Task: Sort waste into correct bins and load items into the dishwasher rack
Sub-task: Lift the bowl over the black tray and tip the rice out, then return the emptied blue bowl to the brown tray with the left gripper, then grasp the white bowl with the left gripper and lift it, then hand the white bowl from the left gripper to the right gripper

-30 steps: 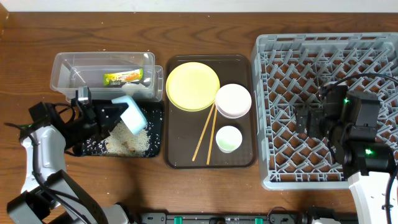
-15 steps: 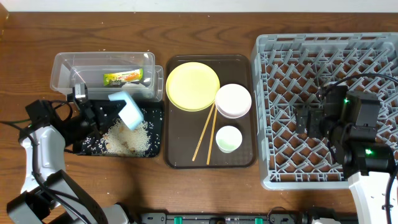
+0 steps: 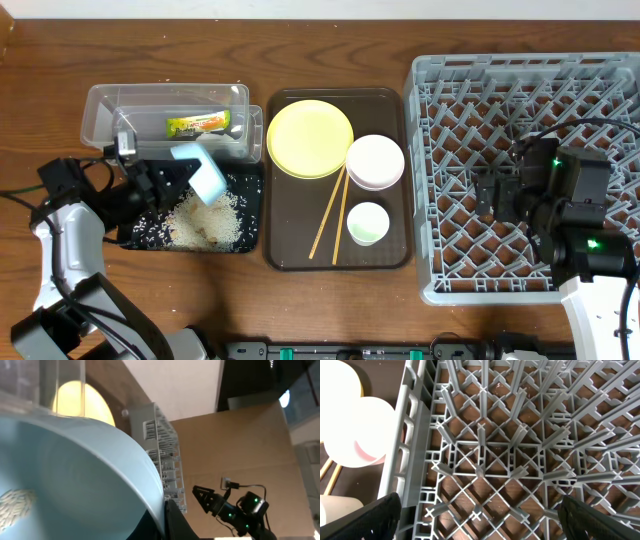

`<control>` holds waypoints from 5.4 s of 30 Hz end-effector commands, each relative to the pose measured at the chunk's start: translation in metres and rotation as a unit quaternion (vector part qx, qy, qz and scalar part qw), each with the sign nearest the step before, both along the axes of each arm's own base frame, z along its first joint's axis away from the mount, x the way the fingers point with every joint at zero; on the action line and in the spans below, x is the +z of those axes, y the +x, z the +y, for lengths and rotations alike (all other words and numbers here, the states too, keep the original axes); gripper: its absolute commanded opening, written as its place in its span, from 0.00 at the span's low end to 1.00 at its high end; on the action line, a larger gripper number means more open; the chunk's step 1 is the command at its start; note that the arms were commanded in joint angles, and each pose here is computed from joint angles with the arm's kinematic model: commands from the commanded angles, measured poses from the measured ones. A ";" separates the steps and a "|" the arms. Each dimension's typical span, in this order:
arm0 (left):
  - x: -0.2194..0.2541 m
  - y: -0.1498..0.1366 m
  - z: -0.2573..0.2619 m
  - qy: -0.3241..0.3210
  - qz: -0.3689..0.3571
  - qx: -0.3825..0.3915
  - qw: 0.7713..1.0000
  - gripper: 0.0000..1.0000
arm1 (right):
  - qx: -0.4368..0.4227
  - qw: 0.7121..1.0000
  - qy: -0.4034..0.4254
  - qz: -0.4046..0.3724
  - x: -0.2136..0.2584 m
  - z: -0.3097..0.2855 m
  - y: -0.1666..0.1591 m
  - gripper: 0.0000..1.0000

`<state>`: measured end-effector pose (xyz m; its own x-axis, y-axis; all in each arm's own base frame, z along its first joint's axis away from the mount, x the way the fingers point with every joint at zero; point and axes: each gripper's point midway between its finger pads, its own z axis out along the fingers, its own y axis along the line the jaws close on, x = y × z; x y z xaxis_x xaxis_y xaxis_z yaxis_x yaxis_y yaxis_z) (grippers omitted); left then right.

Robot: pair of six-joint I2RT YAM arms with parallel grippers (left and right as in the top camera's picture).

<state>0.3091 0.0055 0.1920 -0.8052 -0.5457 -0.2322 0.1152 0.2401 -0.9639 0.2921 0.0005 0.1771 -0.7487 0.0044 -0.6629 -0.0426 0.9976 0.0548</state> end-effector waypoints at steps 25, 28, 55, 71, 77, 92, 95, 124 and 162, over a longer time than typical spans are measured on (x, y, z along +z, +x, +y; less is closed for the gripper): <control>0.014 0.003 -0.001 -0.009 -0.057 -0.012 0.998 0.06 | -0.010 1.000 0.001 -0.012 0.010 -0.003 0.002 0.99; 0.003 0.007 0.003 0.010 -0.023 0.000 1.000 0.06 | -0.010 1.000 0.001 -0.012 0.010 -0.003 0.002 0.99; -0.117 -0.038 -0.176 0.544 0.048 -0.189 0.816 0.06 | -0.010 1.000 0.001 -0.012 0.010 -0.003 0.002 0.99; -0.088 -0.035 -0.213 0.522 0.009 -0.219 0.824 0.50 | -0.010 1.000 0.001 -0.012 0.010 -0.003 0.002 0.99; -0.056 -0.030 -0.238 0.470 -0.037 -0.217 0.855 0.55 | -0.010 1.000 0.001 -0.012 0.010 -0.003 0.002 0.99; -0.137 -0.060 -0.261 0.492 0.074 -0.282 0.820 0.22 | -0.010 1.000 0.002 -0.010 0.009 -0.003 0.001 0.99; -0.136 -0.059 -0.261 0.492 0.073 -0.281 0.821 0.06 | -0.010 1.000 0.002 -0.009 0.009 -0.003 0.001 0.99; 0.047 0.005 -0.265 0.003 0.018 -0.318 0.948 0.06 | 0.458 0.837 0.265 -0.143 0.068 0.175 -0.002 0.99; 0.051 -0.004 -0.276 0.004 -0.009 -0.340 0.940 0.38 | 0.502 0.799 0.264 -0.200 0.089 0.200 0.007 0.40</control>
<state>0.3038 -0.2692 0.2395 -0.9772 0.0961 -0.1895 0.1999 0.1137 -0.9732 0.2946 0.2003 0.2631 -0.2824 -0.1083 -0.9532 -0.9295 0.2765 0.2440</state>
